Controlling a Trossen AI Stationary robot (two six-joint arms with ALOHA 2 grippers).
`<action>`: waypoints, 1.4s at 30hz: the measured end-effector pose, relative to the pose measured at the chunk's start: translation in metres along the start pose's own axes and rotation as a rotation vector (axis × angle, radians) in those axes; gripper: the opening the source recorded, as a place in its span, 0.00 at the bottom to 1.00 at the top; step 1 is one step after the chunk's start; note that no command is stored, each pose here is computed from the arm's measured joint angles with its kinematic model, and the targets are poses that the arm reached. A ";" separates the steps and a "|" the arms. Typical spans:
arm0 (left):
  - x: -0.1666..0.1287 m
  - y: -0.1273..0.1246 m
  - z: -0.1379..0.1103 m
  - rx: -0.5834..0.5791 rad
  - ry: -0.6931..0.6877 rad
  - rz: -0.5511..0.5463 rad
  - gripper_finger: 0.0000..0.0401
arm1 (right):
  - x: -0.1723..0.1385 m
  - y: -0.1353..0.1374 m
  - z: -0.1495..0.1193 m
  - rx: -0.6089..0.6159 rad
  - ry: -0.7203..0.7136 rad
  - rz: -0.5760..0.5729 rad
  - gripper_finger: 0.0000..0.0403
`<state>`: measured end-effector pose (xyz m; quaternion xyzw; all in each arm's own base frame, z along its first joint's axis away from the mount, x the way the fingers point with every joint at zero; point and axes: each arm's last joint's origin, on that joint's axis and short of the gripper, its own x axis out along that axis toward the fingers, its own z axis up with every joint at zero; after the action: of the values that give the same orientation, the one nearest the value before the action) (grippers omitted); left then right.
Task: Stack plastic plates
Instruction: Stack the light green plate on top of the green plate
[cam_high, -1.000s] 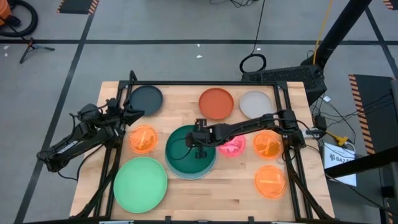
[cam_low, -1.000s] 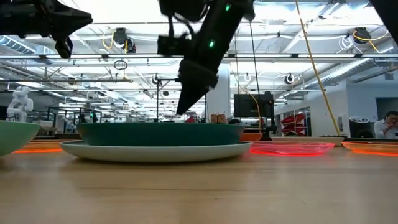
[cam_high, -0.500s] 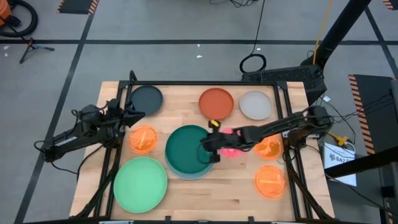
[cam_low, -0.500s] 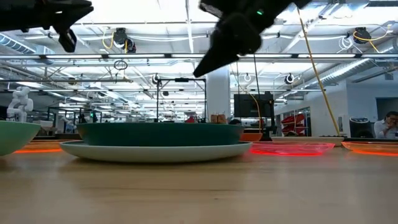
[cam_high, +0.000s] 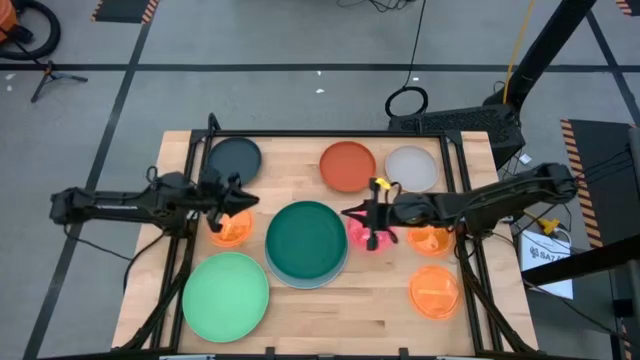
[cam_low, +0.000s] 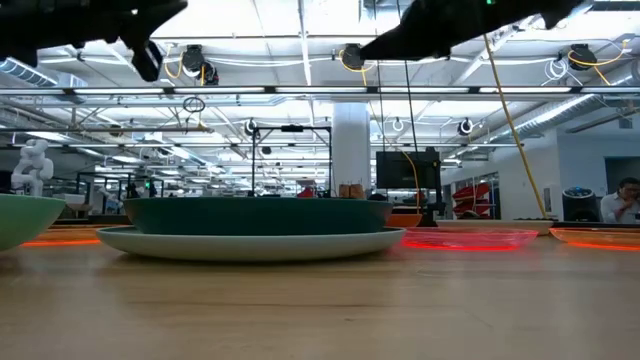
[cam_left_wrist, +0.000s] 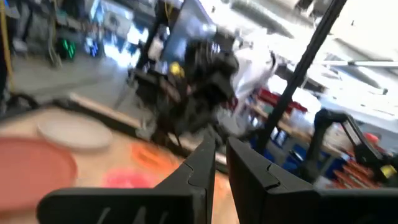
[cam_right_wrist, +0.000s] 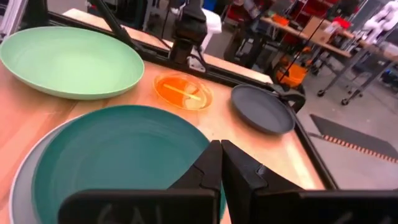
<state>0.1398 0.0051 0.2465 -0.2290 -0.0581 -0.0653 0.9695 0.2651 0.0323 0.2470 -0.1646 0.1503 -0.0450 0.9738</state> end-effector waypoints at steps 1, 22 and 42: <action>0.003 0.000 -0.004 -0.018 0.035 -0.002 0.12 | -0.005 -0.001 -0.001 -0.001 -0.007 -0.002 0.00; 0.015 -0.048 -0.058 -0.195 1.186 0.384 0.12 | -0.049 -0.012 -0.010 0.059 -0.049 -0.014 0.00; 0.015 -0.066 -0.089 -0.038 1.418 0.371 0.12 | -0.049 -0.012 -0.010 0.065 -0.049 -0.015 0.00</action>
<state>0.1519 -0.0954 0.1989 -0.1547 0.6240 -0.0336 0.7652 0.2155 0.0247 0.2557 -0.1349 0.1237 -0.0531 0.9817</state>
